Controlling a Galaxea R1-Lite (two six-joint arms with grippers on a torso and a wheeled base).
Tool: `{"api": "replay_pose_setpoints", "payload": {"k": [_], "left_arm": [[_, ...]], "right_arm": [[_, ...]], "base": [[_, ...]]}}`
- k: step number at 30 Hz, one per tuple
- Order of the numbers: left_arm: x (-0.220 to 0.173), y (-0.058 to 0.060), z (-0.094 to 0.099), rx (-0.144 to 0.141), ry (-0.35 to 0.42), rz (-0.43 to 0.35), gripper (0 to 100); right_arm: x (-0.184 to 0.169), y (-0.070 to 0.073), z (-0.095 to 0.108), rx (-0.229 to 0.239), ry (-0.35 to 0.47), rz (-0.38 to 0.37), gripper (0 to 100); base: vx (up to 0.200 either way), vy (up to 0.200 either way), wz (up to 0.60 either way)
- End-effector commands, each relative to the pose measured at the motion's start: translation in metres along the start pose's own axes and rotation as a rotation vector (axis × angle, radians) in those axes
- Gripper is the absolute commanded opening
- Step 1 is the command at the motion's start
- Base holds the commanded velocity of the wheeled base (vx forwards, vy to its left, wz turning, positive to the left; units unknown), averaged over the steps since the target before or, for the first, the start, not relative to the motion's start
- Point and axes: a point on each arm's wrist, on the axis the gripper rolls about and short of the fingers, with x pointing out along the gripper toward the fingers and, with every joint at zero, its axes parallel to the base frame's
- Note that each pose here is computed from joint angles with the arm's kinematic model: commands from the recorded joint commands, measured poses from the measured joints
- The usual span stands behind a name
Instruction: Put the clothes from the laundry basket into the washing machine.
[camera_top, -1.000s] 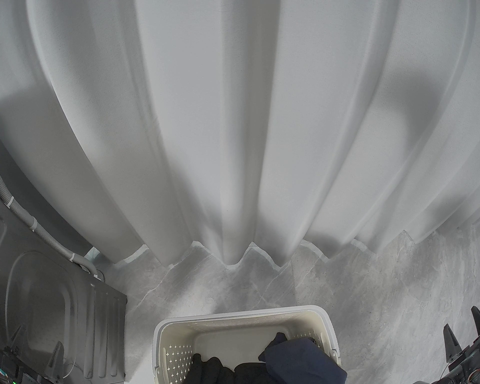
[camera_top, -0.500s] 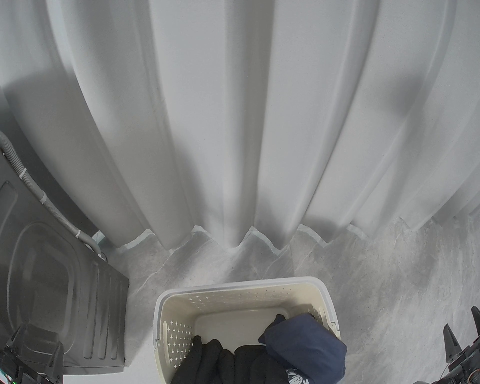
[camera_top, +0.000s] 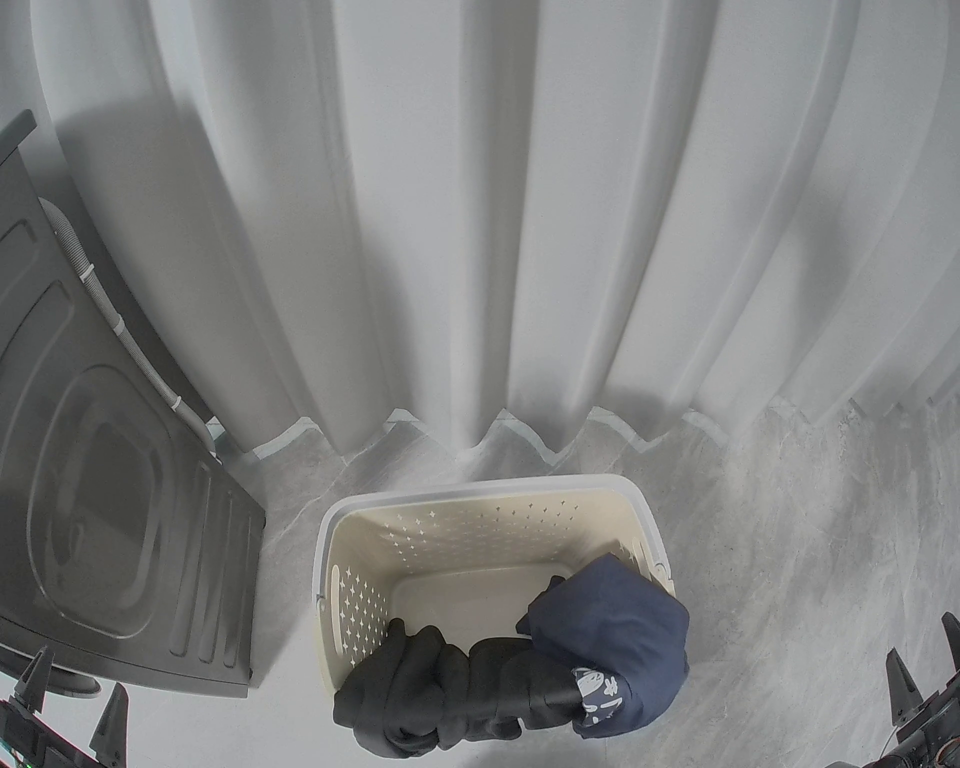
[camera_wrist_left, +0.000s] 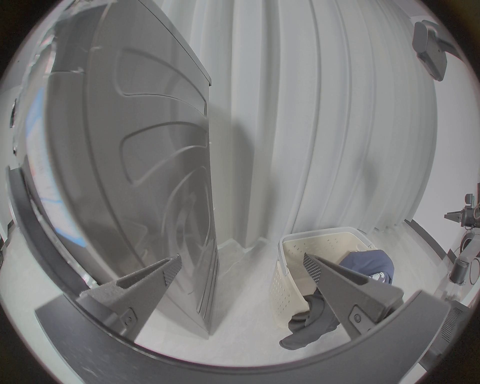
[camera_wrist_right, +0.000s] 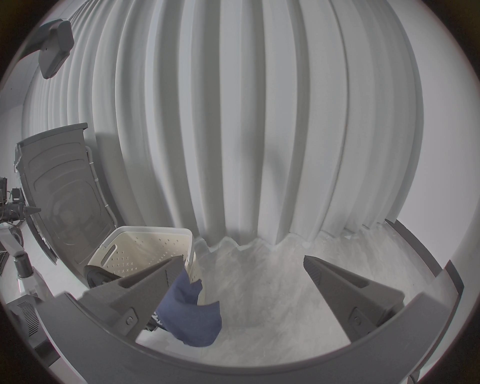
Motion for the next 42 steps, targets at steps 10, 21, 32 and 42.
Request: {"api": "replay_pose_setpoints", "payload": {"k": [10, 21, 32, 42], "left_arm": [[0.0003, 0.0002, -0.0042, -0.001, 0.004, -0.001, 100], [0.0003, 0.0002, -0.0042, -0.001, 0.004, -0.001, 100], [0.0003, 0.0002, -0.0042, 0.000, 0.004, 0.001, 100], [0.0003, 0.0002, -0.0042, 0.002, 0.004, 0.001, 100]], "right_arm": [[0.0011, 0.0000, -0.0049, 0.000, 0.014, -0.001, 100], [0.0010, 0.0000, -0.0045, -0.001, 0.013, 0.002, 100], [0.0009, 0.0000, -0.0045, -0.001, 0.011, 0.003, 100], [0.0009, 0.0001, -0.0047, -0.001, 0.013, 0.005, 100]], "base": [[-0.200, 0.000, 0.00], [-0.200, 0.000, 0.00], [-0.200, 0.000, 0.00], [-0.060, 0.020, 0.00]]}}
